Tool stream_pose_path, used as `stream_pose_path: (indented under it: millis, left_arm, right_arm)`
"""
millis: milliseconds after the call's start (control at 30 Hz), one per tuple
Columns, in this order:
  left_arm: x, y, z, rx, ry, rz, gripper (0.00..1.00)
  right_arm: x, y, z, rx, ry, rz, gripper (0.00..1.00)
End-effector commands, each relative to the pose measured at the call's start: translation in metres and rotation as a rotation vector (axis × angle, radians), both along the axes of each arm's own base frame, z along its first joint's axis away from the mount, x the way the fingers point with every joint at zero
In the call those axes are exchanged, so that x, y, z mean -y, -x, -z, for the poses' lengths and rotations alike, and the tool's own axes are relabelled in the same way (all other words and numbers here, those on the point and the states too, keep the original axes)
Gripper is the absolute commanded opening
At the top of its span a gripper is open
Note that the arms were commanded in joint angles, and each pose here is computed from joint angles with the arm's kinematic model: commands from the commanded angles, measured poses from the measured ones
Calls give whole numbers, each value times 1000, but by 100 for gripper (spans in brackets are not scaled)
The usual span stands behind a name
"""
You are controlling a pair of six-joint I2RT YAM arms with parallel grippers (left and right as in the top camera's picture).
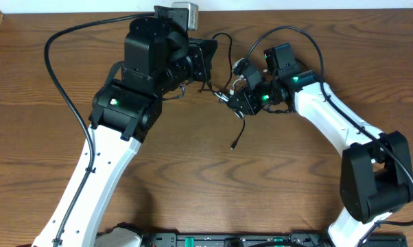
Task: Untangle cables
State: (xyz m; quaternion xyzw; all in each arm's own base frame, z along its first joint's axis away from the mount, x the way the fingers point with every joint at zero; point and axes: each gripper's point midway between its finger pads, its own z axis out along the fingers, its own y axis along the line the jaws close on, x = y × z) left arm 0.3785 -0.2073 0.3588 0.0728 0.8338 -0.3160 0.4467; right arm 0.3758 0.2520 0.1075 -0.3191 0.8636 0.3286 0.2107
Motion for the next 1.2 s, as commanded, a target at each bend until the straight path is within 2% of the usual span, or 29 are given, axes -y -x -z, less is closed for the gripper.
stream_pose_path:
  millis: [0,233,433,533,700,900,967,1100,1167]
  left_arm:
    - [0,0,-11,24,5,11,8]
    - [0,0,-10,11,17,4,7]
    - [-1,1,-8,-11,24,-3,8]
    - [-1,2,-6,-19,21,-4,8]
    - [-2,0,7,-57,0,-14,8]
    - [-34,-15,54,-165,-155,-201,8]
    - [-47,-21,68,-193,-210,-271,8]
    - [-66,-28,85,-218,-298,-368,8]
    - [-72,-30,86,-213,-318,-397,8]
  right_arm:
    - [-5,-1,-4,14,-15,-12,32]
    - [-8,-5,1,22,-17,-14,29]
    - [-10,-12,18,-1,-20,4,15]
    - [-9,-17,15,3,-32,28,1]
    - [0,-31,2,-5,-74,108,1]
    - [23,-35,-29,21,-103,153,1]
    - [41,-39,-40,29,-81,221,1]
    - [103,-60,-38,-2,62,549,1]
    - [126,-65,-32,-17,111,649,1]
